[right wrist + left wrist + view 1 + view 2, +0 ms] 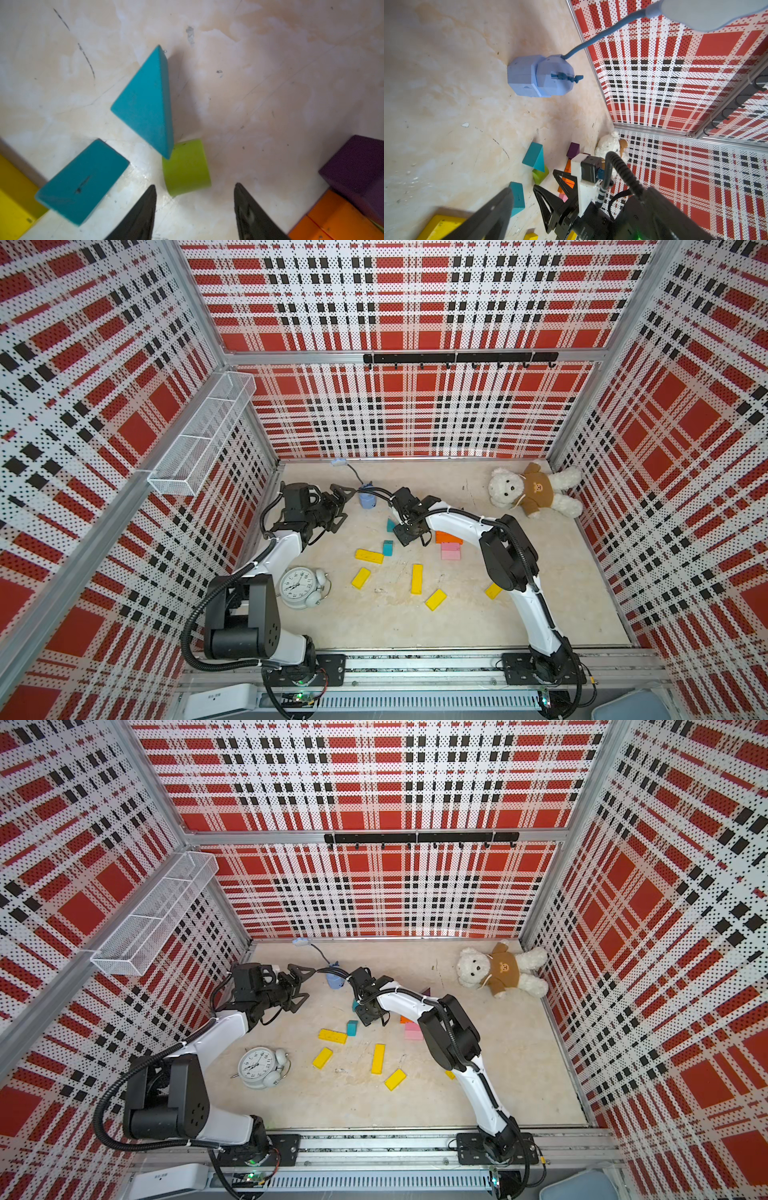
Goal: Assemble a carrot with building blocks
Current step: Assemble the building block at the center of the board.
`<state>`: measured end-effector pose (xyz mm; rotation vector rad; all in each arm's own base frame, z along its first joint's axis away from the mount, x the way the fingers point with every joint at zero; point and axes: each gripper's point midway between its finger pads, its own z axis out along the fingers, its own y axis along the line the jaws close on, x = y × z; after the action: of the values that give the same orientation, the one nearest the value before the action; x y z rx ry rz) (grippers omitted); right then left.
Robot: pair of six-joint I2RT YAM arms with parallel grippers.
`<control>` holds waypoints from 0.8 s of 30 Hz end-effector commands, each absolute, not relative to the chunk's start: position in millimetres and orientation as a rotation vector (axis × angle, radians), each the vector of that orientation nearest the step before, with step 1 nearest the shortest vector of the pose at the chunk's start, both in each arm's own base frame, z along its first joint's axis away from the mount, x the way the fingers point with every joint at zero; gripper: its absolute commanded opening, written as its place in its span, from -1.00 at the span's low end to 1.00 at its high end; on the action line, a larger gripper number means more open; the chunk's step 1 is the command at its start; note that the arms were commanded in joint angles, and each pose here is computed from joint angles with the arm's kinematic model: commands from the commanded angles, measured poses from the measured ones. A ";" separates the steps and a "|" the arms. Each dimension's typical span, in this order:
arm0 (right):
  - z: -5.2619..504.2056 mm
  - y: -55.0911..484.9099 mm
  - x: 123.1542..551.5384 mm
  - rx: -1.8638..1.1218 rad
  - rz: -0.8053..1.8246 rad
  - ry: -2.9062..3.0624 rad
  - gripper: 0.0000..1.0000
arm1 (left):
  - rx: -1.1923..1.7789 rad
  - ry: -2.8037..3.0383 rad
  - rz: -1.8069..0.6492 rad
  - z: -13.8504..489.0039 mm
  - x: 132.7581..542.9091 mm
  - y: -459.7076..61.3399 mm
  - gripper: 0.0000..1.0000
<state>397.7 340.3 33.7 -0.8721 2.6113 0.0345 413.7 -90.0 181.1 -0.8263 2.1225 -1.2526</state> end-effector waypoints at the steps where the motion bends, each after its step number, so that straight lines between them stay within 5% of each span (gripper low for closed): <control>1: 35.7 332.5 405.3 -0.838 -0.001 2.613 0.20 | -0.812 2.111 -1.276 183.9 412.3 -93.5 0.99; 24: 32.9 344.3 405.4 -0.816 0.114 2.639 -0.17 | -0.813 2.113 -1.274 182.8 412.6 -93.9 0.99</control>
<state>399.4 334.2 31.5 -0.8355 2.6539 0.0745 414.5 -89.9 182.3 -0.8210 2.1171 -1.2531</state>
